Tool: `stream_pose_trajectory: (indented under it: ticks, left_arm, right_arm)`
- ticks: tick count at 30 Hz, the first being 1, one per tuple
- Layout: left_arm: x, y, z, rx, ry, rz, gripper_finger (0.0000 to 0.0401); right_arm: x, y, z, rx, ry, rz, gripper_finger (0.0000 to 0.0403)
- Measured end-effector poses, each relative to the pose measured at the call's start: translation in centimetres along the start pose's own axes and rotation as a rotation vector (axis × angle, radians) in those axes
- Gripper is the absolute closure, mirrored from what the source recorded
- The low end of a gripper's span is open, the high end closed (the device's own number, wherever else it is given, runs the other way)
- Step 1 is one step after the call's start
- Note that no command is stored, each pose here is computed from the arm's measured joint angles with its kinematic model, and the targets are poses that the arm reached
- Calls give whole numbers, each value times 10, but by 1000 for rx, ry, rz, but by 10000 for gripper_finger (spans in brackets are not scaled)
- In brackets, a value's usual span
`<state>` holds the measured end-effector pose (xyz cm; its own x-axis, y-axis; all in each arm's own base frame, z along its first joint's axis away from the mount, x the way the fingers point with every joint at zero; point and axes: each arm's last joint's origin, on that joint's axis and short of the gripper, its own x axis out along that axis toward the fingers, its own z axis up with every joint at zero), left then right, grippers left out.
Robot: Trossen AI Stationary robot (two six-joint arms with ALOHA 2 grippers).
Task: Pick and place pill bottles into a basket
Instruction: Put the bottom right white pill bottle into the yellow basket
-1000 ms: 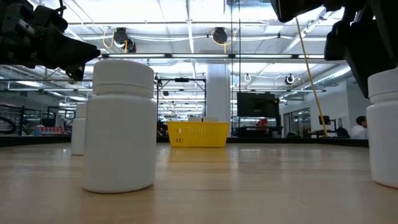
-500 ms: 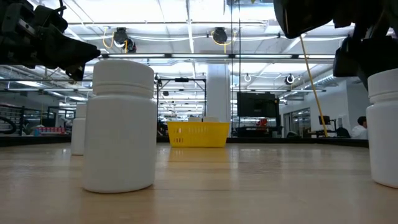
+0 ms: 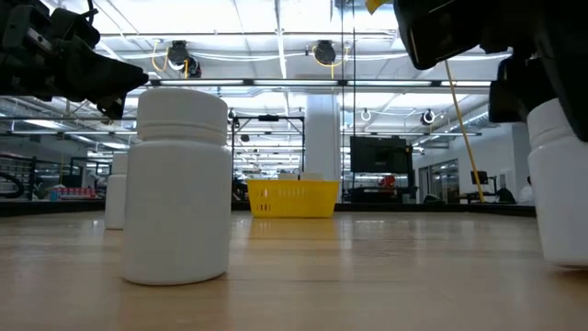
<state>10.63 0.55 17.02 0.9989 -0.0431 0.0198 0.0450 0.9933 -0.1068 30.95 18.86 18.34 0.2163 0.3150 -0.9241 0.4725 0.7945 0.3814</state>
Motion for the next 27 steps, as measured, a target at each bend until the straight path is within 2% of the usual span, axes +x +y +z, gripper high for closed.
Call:
stream_pose_trajectory:
  ticks: [3, 9, 14, 20, 27]
  left_arm:
    - [0, 0, 0, 0, 0, 0, 336]
    - [0, 0, 0, 0, -1, 0, 336]
    - [0, 0, 0, 0, -1, 0, 336]
    - [0, 0, 0, 0, -1, 0, 336]
    - [0, 0, 0, 0, -1, 0, 336]
  right_arm:
    - [-1, -1, 4, 9, -8, 6, 254]
    - [-10, -11, 20, 60, -59, -6, 254]
    - [-36, -27, 42, 68, -114, 6, 254]
    - [-77, -58, 77, 84, -271, -15, 254]
    - [-117, -108, 114, 124, -447, -108, 254]
